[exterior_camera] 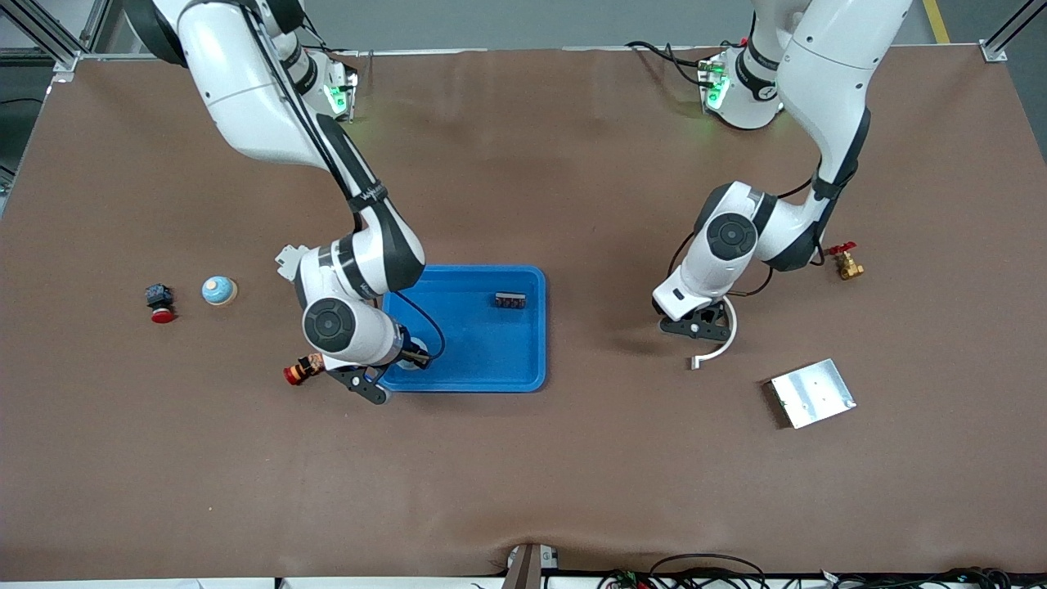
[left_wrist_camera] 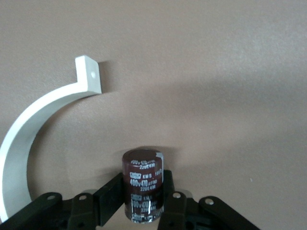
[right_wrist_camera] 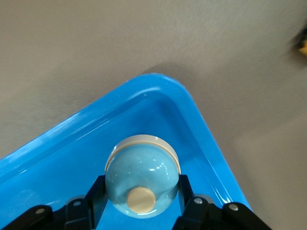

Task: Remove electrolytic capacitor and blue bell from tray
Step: 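Grasp the second bell with the right gripper while the left gripper carries the capacitor, then set the capacitor beside the white arc while the right gripper carries the bell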

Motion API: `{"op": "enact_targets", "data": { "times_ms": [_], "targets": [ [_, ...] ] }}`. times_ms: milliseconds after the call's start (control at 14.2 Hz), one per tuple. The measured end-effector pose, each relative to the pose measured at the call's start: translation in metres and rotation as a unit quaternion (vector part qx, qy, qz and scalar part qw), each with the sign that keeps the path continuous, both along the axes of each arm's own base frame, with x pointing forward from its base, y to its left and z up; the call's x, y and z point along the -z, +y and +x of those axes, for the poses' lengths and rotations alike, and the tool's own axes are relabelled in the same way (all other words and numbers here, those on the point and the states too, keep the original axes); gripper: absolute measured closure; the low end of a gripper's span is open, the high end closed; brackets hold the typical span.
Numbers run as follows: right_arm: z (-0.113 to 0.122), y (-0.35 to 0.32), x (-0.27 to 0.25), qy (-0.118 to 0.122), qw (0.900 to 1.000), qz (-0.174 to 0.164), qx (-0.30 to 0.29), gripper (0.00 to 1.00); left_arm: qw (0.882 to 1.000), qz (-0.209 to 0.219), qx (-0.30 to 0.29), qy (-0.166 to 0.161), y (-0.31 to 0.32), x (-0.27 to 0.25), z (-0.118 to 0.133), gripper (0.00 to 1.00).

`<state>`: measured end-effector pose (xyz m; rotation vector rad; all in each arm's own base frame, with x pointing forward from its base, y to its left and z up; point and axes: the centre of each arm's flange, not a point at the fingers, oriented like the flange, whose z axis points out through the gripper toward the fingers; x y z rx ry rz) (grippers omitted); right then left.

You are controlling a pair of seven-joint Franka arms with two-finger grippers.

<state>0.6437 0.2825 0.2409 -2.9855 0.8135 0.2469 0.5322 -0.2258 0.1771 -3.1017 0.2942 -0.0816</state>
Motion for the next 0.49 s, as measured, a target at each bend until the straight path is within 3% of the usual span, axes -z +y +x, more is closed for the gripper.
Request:
{"op": "enact_targets", "data": {
  "times_ms": [141, 282, 353, 494],
  "targets": [
    [0.007, -0.02, -0.036, -0.003, 1.0, 0.01, -0.029, 0.36, 1.0, -0.001, -0.002, -0.001, 0.001, 0.001, 0.004, 0.64],
    [0.014, -0.064, -0.058, 0.009, 0.997, 0.02, -0.08, 0.36, 1.0, -0.003, -0.002, -0.005, -0.001, -0.001, 0.008, 0.64],
    [0.018, -0.092, -0.061, 0.012, 0.994, 0.025, -0.105, 0.36, 1.0, -0.004, -0.002, -0.005, -0.002, -0.001, 0.009, 0.59],
    [0.02, -0.154, -0.056, 0.017, 0.988, 0.038, -0.15, 0.36, 1.0, -0.004, -0.001, -0.004, -0.003, 0.001, 0.009, 0.4]
  ]
}}
